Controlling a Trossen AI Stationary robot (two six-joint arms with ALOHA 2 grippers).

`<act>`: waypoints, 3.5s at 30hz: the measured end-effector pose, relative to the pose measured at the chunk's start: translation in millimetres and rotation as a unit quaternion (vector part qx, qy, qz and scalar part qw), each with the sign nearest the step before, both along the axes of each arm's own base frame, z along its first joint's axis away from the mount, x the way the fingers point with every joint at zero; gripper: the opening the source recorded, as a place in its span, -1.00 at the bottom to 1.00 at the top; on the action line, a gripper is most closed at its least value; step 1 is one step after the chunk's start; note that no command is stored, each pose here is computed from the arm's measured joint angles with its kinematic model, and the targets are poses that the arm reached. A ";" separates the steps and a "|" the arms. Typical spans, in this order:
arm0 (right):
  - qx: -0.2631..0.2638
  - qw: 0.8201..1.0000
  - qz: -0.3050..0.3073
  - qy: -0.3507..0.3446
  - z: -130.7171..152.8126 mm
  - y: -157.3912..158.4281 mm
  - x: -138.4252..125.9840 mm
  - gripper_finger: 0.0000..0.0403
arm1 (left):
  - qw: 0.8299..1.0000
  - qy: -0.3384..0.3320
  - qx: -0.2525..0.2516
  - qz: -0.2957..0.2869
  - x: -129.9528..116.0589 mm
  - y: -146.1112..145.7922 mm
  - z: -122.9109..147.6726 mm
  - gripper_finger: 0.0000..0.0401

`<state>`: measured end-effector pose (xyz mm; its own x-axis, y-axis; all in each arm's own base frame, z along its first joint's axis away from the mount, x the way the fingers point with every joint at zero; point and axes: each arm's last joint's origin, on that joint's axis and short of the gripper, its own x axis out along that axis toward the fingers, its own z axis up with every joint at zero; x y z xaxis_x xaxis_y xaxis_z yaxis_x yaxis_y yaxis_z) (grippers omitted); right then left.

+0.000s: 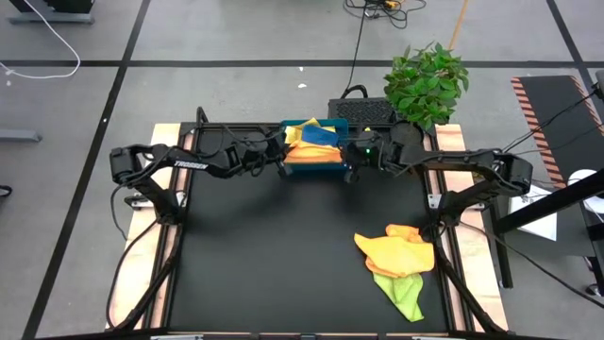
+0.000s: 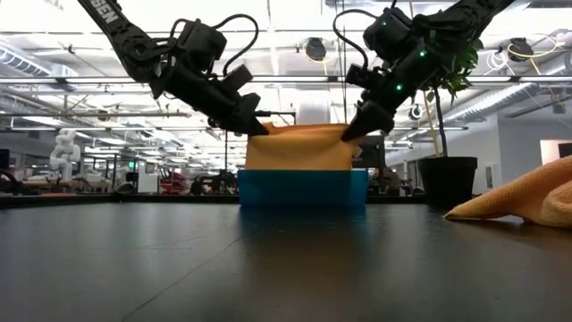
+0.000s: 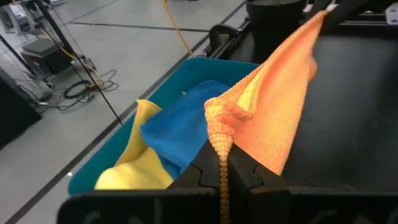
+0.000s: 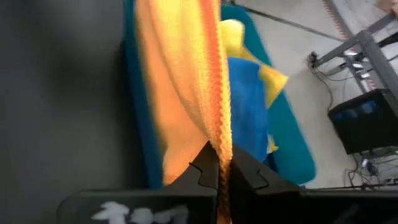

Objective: Fold microfiber towels
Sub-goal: Stack the left orange microfiber towel on top of the blue microfiber towel in the bin, then fold the orange microfiber towel

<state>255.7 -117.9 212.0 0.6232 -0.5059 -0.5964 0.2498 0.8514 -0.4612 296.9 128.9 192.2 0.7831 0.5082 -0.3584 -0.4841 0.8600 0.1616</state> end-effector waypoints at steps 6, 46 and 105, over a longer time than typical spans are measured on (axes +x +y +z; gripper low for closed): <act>-0.010 1.000 -0.011 0.010 -3.4 -2.0 1.0 -1.00 | 1.000 0.007 0.010 0.018 -1.6 3.0 -0.3 -1.00; -0.173 0.978 -0.119 -0.004 -29.3 -46.1 24.3 -0.05 | 0.997 -0.002 0.023 0.079 -11.2 49.8 -22.6 -0.46; 0.296 0.953 0.051 0.038 -34.6 169.2 5.4 -0.98 | 0.961 -0.173 -0.026 -0.215 -93.9 -159.3 -6.6 -0.55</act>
